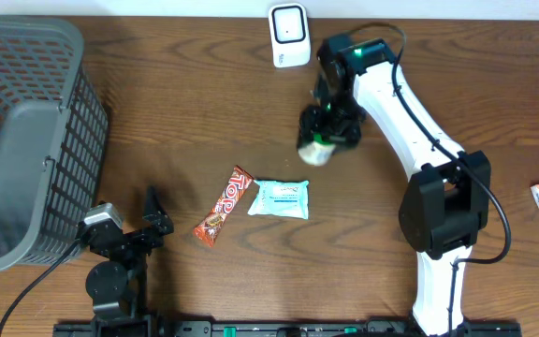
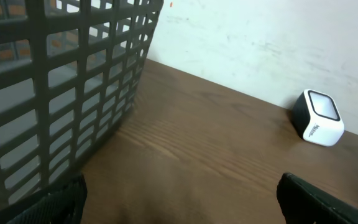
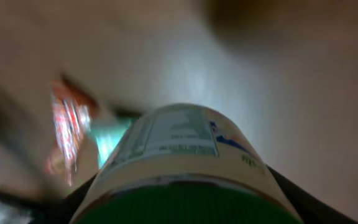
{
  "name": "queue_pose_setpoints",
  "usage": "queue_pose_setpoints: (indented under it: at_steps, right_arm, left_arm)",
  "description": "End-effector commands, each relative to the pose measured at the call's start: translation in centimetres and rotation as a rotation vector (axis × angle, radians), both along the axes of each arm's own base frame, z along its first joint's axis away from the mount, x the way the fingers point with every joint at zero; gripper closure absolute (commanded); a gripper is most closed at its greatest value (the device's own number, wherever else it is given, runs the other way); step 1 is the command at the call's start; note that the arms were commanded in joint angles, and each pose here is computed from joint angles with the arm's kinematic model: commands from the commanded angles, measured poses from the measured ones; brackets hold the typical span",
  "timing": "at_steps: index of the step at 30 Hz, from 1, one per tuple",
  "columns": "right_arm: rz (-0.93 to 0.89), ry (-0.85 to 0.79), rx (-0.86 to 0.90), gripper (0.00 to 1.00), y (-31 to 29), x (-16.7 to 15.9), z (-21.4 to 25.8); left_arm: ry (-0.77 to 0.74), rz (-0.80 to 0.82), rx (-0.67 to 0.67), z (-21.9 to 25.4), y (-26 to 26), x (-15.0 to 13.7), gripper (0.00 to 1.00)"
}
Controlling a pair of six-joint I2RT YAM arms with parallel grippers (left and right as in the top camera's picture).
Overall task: Scan the item barcode
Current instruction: 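Hold the jar in front of the white scanner with the right gripper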
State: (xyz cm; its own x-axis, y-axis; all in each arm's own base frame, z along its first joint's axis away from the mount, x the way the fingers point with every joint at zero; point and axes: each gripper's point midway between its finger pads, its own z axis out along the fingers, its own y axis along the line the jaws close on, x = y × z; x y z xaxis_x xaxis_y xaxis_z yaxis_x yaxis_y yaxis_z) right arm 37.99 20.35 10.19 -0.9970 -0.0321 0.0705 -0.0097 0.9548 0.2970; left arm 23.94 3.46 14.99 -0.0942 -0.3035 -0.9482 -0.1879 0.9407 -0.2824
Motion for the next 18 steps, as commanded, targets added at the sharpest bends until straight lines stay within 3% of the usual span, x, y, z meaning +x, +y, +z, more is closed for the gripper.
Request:
queue_pose_setpoints:
  at_steps: [1,10,13,18]
  right_arm:
    - [-0.015,-0.208,-0.057,0.54,-1.0,4.5,0.8]
    - [-0.142,-0.798,-0.101,0.52,-0.5,16.9,6.6]
    - [-0.193,-0.937,-0.086,0.53,-0.5,19.4,8.9]
    - [-0.218,-1.077,-0.048,0.45,0.2,21.9,10.8]
  left_arm:
    - [0.045,0.001,0.013,-1.4,0.0,-0.1,0.02]
    - [0.045,0.001,0.013,-1.4,0.0,-0.1,0.02]
    - [0.045,0.001,0.013,-1.4,0.0,-0.1,0.02]
    - [0.045,0.001,0.013,-1.4,0.0,-0.1,0.02]
